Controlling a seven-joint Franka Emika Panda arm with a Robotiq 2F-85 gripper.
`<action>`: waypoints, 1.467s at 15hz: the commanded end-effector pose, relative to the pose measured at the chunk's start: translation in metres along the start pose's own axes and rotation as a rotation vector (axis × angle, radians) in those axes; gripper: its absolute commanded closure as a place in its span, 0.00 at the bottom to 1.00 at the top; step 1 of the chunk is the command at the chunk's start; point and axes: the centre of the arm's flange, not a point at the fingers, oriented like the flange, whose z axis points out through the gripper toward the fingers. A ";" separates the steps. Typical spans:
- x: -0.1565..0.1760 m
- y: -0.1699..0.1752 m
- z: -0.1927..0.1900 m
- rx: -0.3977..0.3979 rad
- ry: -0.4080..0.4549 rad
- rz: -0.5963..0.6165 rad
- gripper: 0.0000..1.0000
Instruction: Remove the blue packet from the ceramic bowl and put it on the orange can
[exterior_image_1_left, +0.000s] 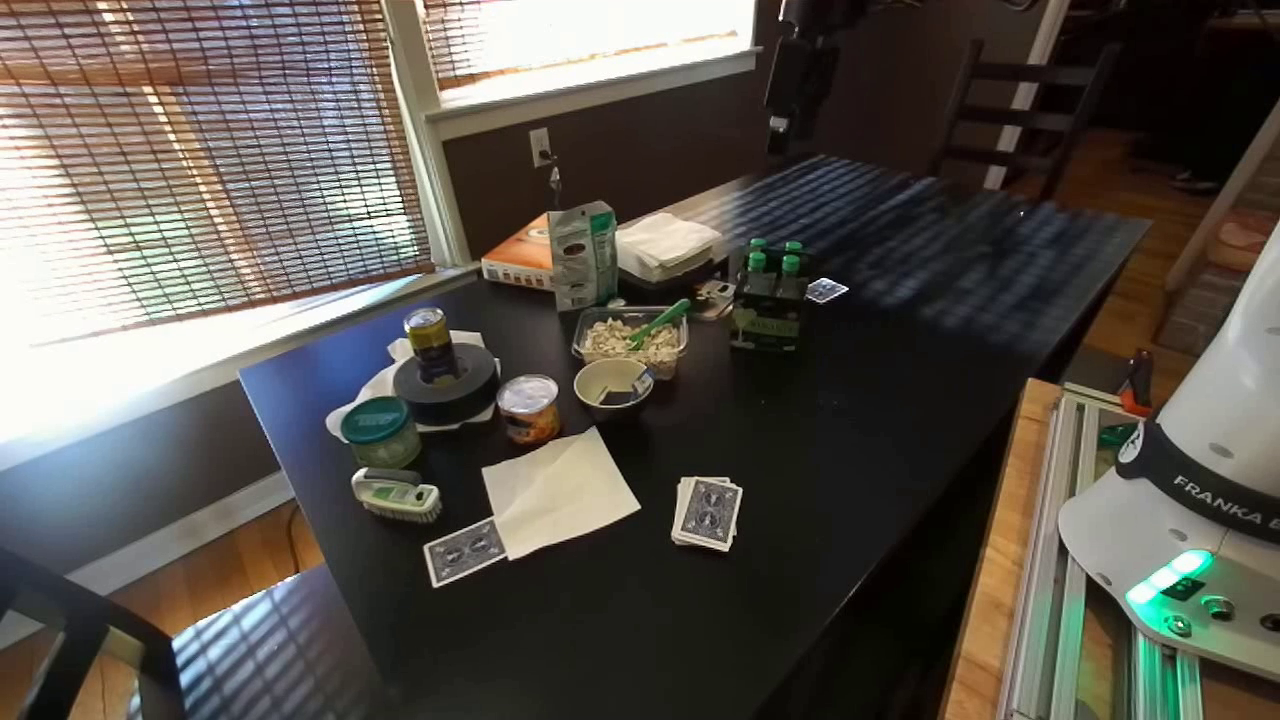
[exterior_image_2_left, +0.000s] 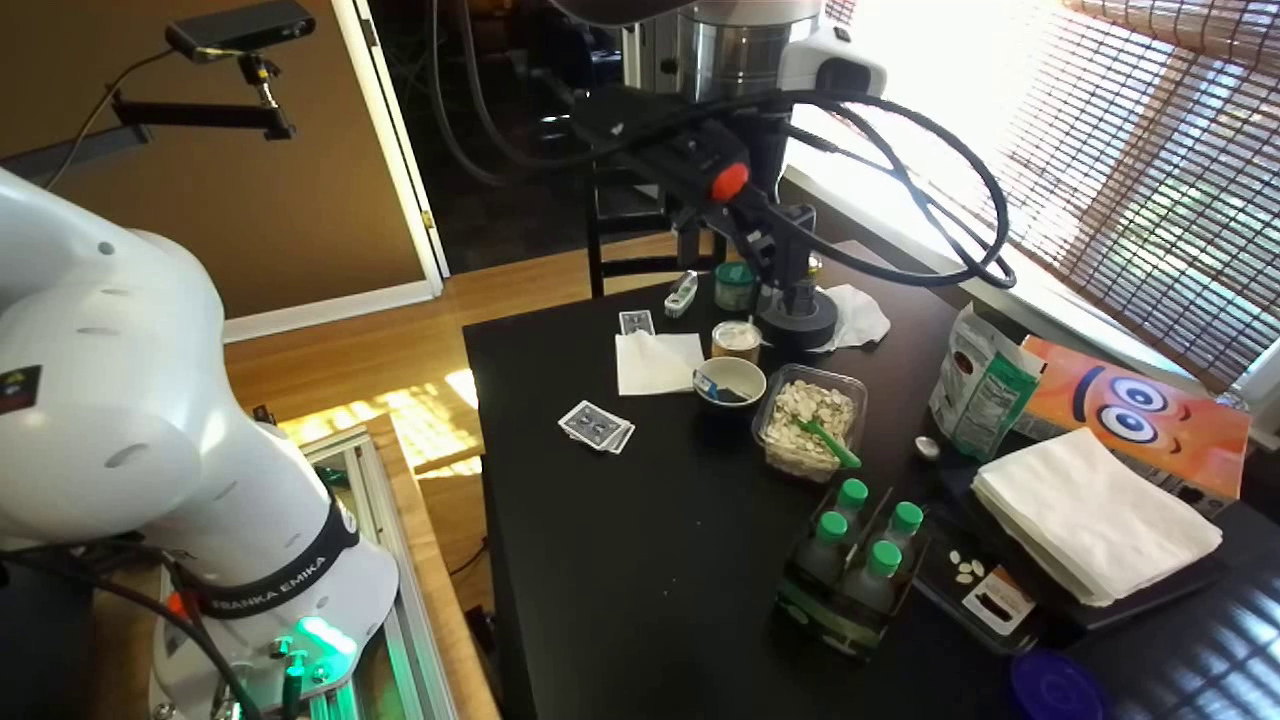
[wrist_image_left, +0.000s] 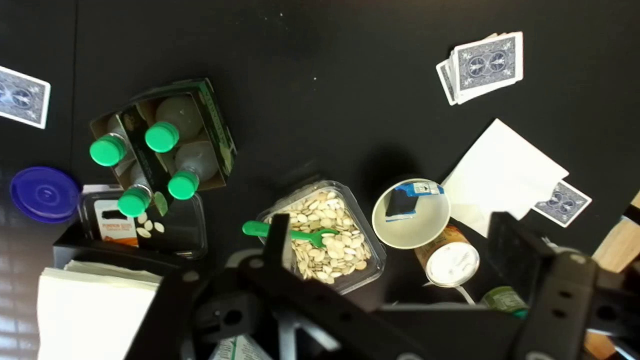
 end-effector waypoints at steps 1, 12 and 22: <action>0.011 -0.031 0.007 0.120 0.103 -0.113 0.00; 0.029 -0.145 0.127 0.080 0.074 -0.742 0.00; 0.029 -0.139 0.156 0.036 0.044 -0.860 0.00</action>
